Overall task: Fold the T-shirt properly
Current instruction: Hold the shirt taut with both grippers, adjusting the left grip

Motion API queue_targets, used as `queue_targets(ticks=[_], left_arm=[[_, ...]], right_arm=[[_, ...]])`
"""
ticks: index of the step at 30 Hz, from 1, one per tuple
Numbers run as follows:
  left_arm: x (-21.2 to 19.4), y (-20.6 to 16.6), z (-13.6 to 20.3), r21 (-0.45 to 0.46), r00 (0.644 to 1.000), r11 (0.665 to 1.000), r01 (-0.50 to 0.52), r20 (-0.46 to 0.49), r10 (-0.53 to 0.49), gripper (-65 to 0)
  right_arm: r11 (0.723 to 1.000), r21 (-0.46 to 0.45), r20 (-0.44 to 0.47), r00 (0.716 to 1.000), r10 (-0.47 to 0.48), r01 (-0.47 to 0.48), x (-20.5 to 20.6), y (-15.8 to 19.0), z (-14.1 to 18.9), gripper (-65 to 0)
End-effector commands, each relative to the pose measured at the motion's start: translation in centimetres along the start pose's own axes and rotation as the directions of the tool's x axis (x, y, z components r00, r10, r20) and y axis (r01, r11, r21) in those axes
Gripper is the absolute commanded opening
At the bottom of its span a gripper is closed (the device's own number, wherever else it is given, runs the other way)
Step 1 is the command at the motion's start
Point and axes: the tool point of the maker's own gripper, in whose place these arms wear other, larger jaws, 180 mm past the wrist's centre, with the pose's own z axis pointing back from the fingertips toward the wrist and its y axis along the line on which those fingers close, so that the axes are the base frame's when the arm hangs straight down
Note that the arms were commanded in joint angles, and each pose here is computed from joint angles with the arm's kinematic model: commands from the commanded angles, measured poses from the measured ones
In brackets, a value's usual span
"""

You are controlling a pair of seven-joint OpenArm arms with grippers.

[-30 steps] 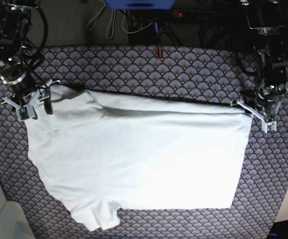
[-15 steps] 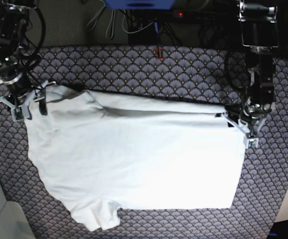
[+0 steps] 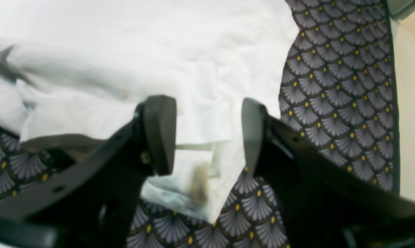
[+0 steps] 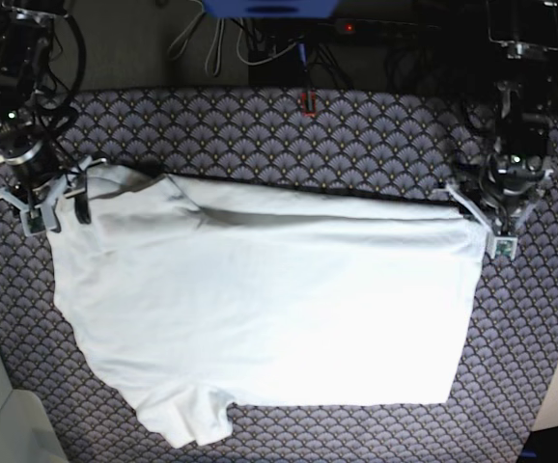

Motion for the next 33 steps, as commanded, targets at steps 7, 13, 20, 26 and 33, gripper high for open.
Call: queue_targets(ticks=[7,13,20,26,33], left_arm=[[-0.8,3.1,-0.5,0.062,0.999,0.998,-0.012,0.031,0.01,-42.6],[-0.2,3.0,-0.6,0.06,0.999,0.998,-0.017,0.044,0.015,-42.6],[0.4,3.2,-2.1,0.063,0.998,0.996,-0.057,0.027,0.056,-42.6],[-0.2,3.7,-3.0,0.071,0.997,0.995,-0.074,0.003,0.074,-42.6],[0.0,4.0,-3.7,0.077,0.996,0.993,-0.091,-0.009,0.092,-42.6]], right_arm=[[1.0,-0.015,0.051,0.999,0.007,-0.007,1.5,-0.6,0.2,-33.6],[1.0,-0.013,0.049,0.999,0.004,-0.003,1.4,-0.5,0.2,-33.6],[1.0,-0.012,0.035,0.999,0.007,-0.006,0.8,-0.5,0.4,-33.6],[1.0,-0.009,0.025,1.0,0.006,-0.006,0.4,-0.3,0.6,-33.6],[1.0,-0.009,0.025,1.0,0.006,-0.006,0.4,-0.3,0.6,-33.6]])
